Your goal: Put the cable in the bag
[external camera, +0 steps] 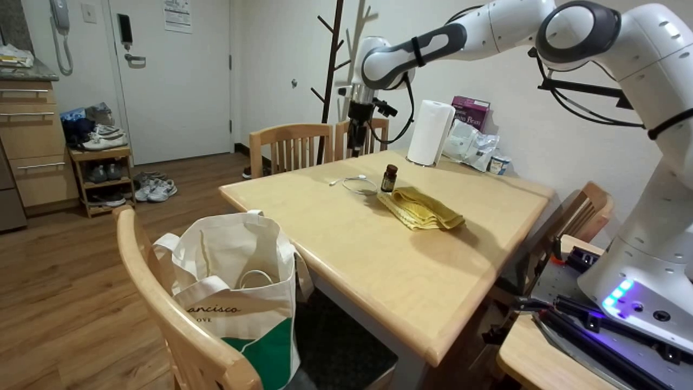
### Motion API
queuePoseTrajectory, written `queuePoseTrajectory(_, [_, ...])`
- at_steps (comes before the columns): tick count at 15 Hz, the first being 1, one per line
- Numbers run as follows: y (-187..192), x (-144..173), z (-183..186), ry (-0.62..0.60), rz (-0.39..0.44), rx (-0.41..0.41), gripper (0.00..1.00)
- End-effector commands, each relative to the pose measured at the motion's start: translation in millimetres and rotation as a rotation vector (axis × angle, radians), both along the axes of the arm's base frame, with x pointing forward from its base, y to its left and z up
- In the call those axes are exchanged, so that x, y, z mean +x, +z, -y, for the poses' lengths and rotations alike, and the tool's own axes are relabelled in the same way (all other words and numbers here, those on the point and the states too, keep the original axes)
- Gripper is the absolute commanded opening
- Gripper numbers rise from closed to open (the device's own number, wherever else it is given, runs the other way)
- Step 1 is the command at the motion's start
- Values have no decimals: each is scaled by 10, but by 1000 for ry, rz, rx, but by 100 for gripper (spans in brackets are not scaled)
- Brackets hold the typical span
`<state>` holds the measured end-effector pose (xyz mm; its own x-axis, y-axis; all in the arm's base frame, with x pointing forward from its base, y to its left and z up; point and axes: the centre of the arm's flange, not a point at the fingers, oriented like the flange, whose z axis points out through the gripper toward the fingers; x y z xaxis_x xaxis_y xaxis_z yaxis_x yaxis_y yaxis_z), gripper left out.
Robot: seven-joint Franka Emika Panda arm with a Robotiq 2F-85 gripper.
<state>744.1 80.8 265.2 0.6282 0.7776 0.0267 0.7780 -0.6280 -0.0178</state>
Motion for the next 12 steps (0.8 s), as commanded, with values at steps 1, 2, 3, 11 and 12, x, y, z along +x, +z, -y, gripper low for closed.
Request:
queuePoseTrajectory(1, [-169,291,82,35,50,-51,100])
queuePoseTrajectory(2, [-239,363,131,48,72,-75,100])
queuePoseTrajectory(3, [-344,421,220,46,81,-80,100])
queuePoseTrajectory(11, [-1014,579,654,134,-17,-82,100])
queuePoseTrajectory(12, [-1053,577,722,149,-27,-76,100])
